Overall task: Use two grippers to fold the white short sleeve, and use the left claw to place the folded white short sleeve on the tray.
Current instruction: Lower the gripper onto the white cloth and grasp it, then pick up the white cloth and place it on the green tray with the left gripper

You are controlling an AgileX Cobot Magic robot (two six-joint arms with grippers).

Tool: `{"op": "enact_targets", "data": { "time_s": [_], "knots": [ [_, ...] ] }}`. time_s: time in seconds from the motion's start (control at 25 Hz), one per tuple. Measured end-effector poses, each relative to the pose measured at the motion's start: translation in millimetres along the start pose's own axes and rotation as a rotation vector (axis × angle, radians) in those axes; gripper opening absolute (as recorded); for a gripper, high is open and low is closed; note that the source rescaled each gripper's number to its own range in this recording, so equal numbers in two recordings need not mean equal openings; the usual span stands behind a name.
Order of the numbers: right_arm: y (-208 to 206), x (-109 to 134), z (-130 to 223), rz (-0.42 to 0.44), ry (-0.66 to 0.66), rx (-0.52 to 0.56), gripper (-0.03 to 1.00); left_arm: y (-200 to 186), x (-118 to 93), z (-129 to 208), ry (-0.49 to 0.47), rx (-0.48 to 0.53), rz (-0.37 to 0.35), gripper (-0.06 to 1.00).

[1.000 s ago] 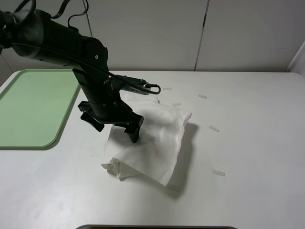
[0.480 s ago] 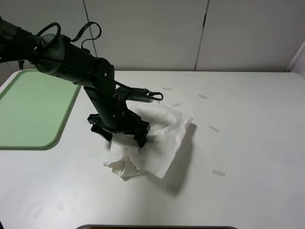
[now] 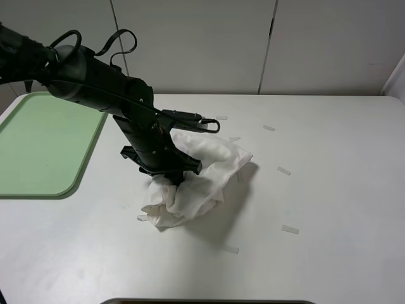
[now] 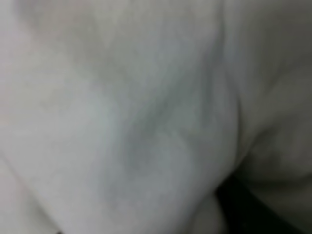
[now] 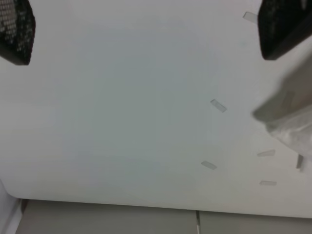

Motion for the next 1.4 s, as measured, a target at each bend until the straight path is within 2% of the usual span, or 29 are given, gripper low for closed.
{"op": "enact_targets", "data": {
  "time_s": [0.2,0.32,0.4,0.44,0.52,0.92,0.96,1.16,1.2,1.24,1.36,1.4],
  "knots": [
    [0,0,0,0.000,0.000,0.000,1.00,-5,10,-6,0.053,-0.017,-0.031,0.31],
    [0,0,0,0.000,0.000,0.000,1.00,-12,30,-13,0.066,-0.004,-0.074,0.31],
    [0,0,0,0.000,0.000,0.000,1.00,-24,52,-21,0.060,0.004,-0.116,0.30],
    [0,0,0,0.000,0.000,0.000,1.00,-24,52,-21,0.060,0.004,-0.116,0.30],
    [0,0,0,0.000,0.000,0.000,1.00,-34,65,-26,0.053,0.003,-0.140,0.30],
    [0,0,0,0.000,0.000,0.000,1.00,-83,148,-41,-0.014,-0.005,-0.286,0.30],
    [0,0,0,0.000,0.000,0.000,1.00,-90,167,-41,-0.028,0.002,-0.322,0.30],
    [0,0,0,0.000,0.000,0.000,1.00,-103,222,-39,-0.057,0.019,-0.403,0.30],
    [0,0,0,0.000,0.000,0.000,1.00,-103,222,-39,-0.057,0.019,-0.403,0.30],
    [0,0,0,0.000,0.000,0.000,1.00,-108,240,-38,-0.061,0.026,-0.422,0.30],
    [0,0,0,0.000,0.000,0.000,1.00,-116,269,-36,-0.065,0.023,-0.451,0.30],
    [0,0,0,0.000,0.000,0.000,1.00,-116,269,-36,-0.065,0.023,-0.451,0.30]
  ]
}}
Point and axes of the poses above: a point on each arm's last joint axis where the gripper is mounted, y pointing out along that axis toward the gripper, x along the wrist's bending axis when the last joint is at zero, z = x × y, the point moved 10 cm from there along y, pointing out along that axis toward the gripper, and after that the axes turned 10 degrees about -y, right-handed, at the moved point
